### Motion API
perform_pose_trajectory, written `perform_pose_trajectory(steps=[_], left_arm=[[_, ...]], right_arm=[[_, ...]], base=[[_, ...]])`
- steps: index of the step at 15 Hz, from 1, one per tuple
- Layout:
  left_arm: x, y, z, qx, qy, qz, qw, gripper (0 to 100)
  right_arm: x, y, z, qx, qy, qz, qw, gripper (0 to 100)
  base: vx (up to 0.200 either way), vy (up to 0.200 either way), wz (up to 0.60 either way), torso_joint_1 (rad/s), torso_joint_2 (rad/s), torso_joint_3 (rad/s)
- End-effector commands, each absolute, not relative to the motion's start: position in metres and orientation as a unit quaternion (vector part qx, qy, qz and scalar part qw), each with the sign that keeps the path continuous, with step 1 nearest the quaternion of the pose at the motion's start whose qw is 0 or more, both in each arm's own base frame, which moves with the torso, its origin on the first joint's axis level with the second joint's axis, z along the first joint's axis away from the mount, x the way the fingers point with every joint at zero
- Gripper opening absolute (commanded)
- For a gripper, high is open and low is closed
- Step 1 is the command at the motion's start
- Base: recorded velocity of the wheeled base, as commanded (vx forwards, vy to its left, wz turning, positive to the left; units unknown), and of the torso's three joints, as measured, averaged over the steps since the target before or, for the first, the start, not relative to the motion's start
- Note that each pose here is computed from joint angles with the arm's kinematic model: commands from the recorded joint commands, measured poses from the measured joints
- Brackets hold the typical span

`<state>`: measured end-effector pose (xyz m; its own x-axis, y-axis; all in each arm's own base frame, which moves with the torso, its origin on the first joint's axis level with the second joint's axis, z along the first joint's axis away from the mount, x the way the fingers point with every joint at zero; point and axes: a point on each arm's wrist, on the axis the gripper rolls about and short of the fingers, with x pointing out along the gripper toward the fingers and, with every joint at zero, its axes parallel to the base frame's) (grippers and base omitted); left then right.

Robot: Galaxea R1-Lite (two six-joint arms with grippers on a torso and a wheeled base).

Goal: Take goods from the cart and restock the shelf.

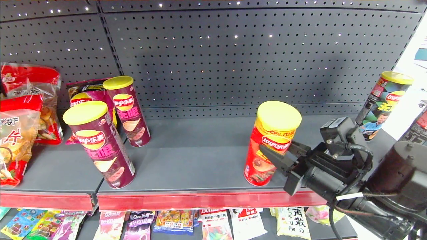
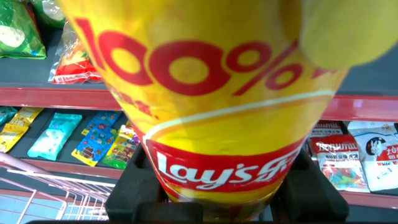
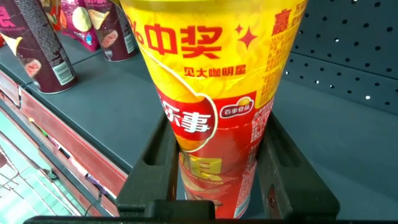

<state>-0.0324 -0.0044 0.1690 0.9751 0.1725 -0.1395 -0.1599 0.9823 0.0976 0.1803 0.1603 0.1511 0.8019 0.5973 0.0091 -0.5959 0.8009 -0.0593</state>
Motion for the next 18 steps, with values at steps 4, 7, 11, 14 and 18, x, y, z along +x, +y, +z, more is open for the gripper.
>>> perform_pose_trajectory(steps=[4,7,11,14,18], left_arm=[[-0.032,-0.004,0.169,0.043,0.074,0.084,0.993,0],[-0.032,-0.004,0.169,0.042,0.074,0.085,0.993,0],[-0.033,-0.004,0.169,0.043,0.074,0.084,0.993,0],[-0.035,-0.005,0.167,0.045,0.070,0.083,0.993,0],[-0.033,-0.005,0.159,0.055,0.081,0.071,0.993,0]], right_arm=[[0.184,0.163,0.147,-0.031,-0.005,0.311,0.950,100],[0.184,0.163,0.148,-0.030,-0.007,0.311,0.950,100],[0.180,0.160,0.150,-0.027,-0.010,0.310,0.950,100],[0.168,0.149,0.150,-0.028,-0.008,0.308,0.951,100],[0.148,0.133,0.153,-0.031,-0.022,0.315,0.948,100]], base=[[0.000,0.000,0.00,0.000,0.00,0.000],[0.000,0.000,0.00,0.000,0.00,0.000],[0.000,0.000,0.00,0.000,0.00,0.000],[0.000,0.000,0.00,0.000,0.00,0.000],[0.000,0.000,0.00,0.000,0.00,0.000]])
